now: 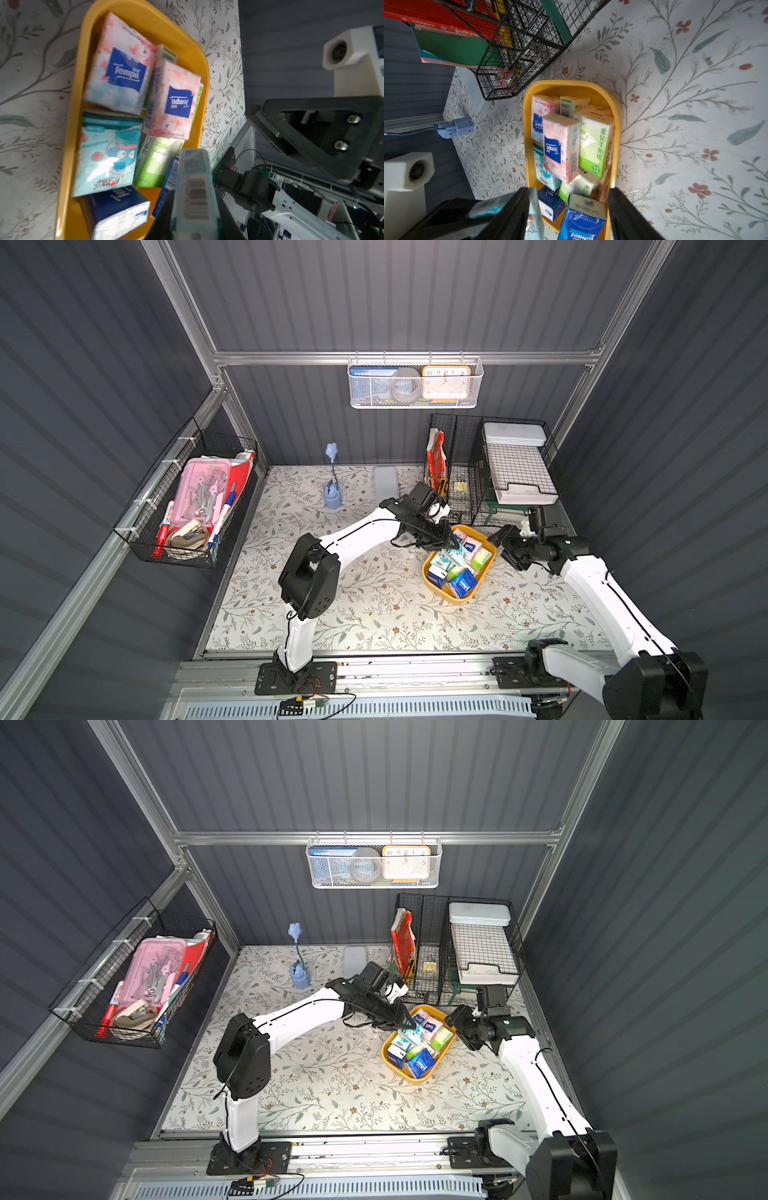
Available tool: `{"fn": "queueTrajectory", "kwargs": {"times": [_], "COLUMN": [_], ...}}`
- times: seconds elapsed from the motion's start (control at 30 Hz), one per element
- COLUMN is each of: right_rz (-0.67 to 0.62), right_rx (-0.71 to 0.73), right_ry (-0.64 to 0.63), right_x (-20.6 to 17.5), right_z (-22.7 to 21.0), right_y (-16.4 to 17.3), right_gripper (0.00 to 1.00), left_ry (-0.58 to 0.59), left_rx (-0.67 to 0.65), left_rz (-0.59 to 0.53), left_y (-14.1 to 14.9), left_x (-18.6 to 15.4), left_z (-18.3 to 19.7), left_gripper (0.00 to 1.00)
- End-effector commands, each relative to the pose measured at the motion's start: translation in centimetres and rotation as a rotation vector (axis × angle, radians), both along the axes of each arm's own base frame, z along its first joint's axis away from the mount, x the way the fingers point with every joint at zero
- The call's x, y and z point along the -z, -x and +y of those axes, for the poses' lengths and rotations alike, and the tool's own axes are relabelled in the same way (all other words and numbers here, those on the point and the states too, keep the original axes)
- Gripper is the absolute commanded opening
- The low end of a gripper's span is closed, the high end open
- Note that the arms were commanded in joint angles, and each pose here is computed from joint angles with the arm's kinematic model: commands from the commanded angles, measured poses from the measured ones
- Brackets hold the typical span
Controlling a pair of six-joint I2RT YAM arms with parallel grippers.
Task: Put the pocket tissues into the storage box
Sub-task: Place the pocket tissues in the storage box.
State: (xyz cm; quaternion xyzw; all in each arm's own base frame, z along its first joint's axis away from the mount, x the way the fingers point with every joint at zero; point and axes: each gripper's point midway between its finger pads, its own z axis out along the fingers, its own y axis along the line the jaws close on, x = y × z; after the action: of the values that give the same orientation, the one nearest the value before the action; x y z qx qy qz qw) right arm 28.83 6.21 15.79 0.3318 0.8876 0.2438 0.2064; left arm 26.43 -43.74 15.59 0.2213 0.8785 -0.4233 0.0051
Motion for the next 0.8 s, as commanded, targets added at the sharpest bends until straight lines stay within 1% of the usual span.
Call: {"fn": "queueTrajectory", "kwargs": {"times": [0.0,0.13,0.3,0.47,0.67,0.73,0.77], "right_rz": [-0.011,-0.006,0.001,0.008,0.011,0.012,0.012], "right_rx": [-0.011,-0.014,-0.014,-0.012,-0.015,-0.014,-0.014], "right_ry": [0.017,0.019,0.018,0.017,0.018,0.018,0.019], "right_x": [-1.0,-1.0,-0.8,-0.6,-0.6,-0.5,-0.5], "right_z": [-0.1,-0.1,0.0,0.0,0.0,0.0,0.0], "right_y": [0.1,0.4,0.3,0.2,0.2,0.2,0.2], "right_gripper": [0.65,0.65,0.65,0.65,0.65,0.65,0.65], "left_ry": [-0.042,-0.070,-0.059,-0.039,0.026,0.030,0.031], "left_rx": [0.207,0.254,0.269,0.277,0.248,0.242,0.242], "left_rz": [0.006,-0.043,-0.047,-0.022,-0.016,-0.018,-0.015], "left_y": [2.1,1.2,0.1,0.0,-0.6,-0.8,-0.8], "left_x": [2.7,4.4,5.2,5.9,5.4,5.5,5.5], "left_z": [1.7,2.7,3.2,2.6,1.4,1.2,1.2], "left_gripper": [0.27,0.27,0.30,0.32,0.33,0.36,0.41]}}
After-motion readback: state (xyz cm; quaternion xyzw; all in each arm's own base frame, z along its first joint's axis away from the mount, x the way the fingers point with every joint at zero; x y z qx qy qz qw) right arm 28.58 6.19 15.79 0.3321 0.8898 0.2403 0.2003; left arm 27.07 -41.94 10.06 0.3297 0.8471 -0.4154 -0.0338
